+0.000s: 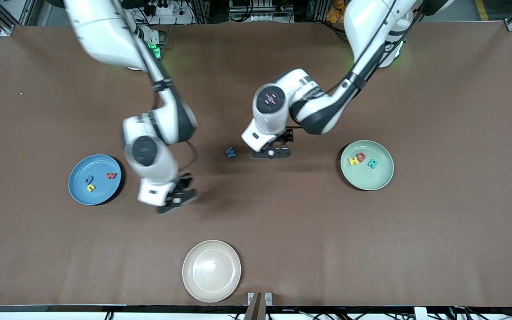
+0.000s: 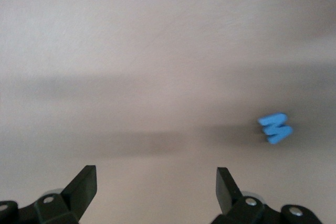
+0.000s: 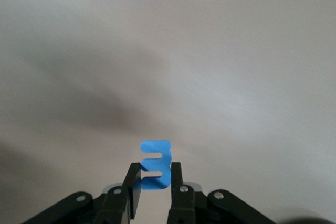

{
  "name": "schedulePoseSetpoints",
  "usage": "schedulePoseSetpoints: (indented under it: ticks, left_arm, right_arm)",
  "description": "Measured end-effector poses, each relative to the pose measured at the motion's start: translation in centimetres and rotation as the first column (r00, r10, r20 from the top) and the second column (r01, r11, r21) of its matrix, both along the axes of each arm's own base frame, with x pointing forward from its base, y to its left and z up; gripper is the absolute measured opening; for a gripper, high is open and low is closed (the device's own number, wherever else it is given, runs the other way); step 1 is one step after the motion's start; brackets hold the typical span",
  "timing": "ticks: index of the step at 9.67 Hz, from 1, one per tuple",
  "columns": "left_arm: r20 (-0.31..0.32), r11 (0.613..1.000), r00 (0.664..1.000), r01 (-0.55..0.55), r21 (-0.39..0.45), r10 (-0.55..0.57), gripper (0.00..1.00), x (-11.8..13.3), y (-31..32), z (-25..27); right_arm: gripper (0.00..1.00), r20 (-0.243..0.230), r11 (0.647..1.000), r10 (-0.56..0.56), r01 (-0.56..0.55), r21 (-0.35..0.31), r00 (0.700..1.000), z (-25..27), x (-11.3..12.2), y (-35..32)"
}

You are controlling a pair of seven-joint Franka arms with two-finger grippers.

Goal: Sort upper and lower case letters into plates
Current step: 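Carry the E to the blue plate while the left gripper reaches the M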

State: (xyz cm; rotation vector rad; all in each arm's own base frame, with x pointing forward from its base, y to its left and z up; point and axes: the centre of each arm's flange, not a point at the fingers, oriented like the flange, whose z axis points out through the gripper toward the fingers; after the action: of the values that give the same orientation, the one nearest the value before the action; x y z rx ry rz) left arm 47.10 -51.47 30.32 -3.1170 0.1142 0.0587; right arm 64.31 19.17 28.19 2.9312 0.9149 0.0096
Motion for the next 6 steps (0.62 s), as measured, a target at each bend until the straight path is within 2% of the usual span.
schedulePoseSetpoints:
  ticks: [1, 3, 4, 6]
  left_arm:
    - [0.058, 0.999, 0.997, 0.046, -0.023, -0.045, 1.00, -0.8, -2.0, 1.3]
    - [0.190, 0.978, 0.975, 0.147, -0.146, -0.118, 1.00, -2.9, -6.3, 1.9]
    - [0.251, 0.962, 0.954, 0.210, -0.172, -0.164, 1.00, -4.0, -8.0, 0.5]
    - [0.355, 0.913, 0.888, 0.370, -0.173, -0.293, 1.00, -4.5, -9.4, -3.8]
  right_arm:
    - [0.27, -0.034, 0.999, 0.047, -0.047, 0.002, 0.998, 0.3, 0.1, -5.4]
    - [0.27, -0.126, 0.994, 0.105, -0.104, 0.016, 0.986, 0.2, -0.4, -13.8]
    - [0.27, -0.159, 0.992, 0.127, -0.124, 0.028, 0.979, 0.2, -0.6, -17.2]
    - [0.27, -0.184, 0.990, 0.143, -0.136, 0.048, 0.973, 0.0, -1.0, -22.5]
